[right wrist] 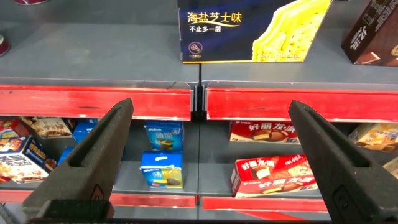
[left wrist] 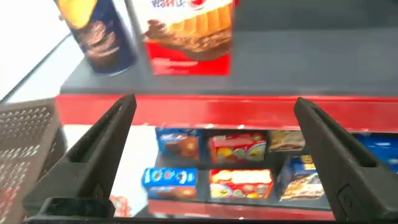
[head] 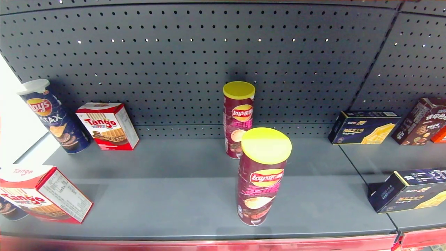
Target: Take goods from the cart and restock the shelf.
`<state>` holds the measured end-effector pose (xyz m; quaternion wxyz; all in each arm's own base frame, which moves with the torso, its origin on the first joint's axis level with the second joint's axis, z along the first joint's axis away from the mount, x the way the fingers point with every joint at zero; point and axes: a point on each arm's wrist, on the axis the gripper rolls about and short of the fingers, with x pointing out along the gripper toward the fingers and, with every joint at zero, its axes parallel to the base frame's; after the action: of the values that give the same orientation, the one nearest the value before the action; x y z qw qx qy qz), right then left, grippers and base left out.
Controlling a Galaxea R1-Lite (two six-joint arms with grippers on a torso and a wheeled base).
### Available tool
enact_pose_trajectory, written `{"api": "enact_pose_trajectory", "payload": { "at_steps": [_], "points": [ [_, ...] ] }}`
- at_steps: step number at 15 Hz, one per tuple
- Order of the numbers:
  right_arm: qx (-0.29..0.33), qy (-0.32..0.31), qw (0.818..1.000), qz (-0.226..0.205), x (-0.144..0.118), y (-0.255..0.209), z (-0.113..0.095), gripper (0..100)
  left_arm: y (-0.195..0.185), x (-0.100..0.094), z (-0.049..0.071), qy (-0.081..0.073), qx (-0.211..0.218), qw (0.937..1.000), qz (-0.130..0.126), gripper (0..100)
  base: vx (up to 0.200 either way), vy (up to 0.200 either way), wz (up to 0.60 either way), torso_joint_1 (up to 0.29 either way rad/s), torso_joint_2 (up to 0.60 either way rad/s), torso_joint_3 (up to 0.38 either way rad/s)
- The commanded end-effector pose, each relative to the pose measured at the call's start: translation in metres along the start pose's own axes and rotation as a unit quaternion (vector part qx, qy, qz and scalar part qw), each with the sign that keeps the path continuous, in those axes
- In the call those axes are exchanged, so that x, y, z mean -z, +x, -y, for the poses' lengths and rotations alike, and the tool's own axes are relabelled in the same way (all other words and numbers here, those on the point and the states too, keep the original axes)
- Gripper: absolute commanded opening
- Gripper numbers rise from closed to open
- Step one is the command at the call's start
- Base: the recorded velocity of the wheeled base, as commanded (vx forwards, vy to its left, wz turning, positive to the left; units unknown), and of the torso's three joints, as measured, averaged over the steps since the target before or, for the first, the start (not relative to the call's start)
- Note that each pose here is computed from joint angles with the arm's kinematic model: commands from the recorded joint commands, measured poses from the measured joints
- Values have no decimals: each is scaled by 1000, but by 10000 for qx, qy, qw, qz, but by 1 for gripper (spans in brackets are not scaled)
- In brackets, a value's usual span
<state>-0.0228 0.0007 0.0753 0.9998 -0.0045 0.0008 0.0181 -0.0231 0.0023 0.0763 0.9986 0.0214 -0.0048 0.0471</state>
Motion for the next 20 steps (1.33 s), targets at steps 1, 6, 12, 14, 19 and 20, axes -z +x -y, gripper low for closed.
{"api": "enact_pose_trajectory", "payload": {
  "at_steps": [1, 6, 12, 14, 19, 20],
  "points": [
    [-3, -1, 10000, -7, 0, 0, 0, 100, 0, 0, 3, 61, 610, 9981, -28, 100, 0, 0, 0, 0, 0, 0],
    [-19, 0, 10000, -53, 0, 1, 0, 100, 0, 1, 1, 41, 220, 9997, -48, 100, 0, 0, 0, 0, 0, 0],
    [-796, 230, 9963, -248, -136, 45, -1, 100, 0, 1, 1, 41, 220, 9997, -48, 100, 0, 0, 0, 0, 0, 0],
    [-1432, -88, 9884, -504, -148, 76, -9, 100, 0, 1, 1, 33, 220, 9997, -48, 100, 0, 0, 0, 0, 0, 0],
    [-2322, -203, 9698, -720, -164, 130, -38, 100, 0, 1, 1, -36, 189, 9998, -51, 100, 0, 0, 0, 0, 0, 0],
    [-2633, -263, 9599, -929, -159, 137, -49, 100, 0, 1, 1, -36, 196, 9998, -51, 100, 0, 0, 0, 0, 0, 0]
  ]
}}
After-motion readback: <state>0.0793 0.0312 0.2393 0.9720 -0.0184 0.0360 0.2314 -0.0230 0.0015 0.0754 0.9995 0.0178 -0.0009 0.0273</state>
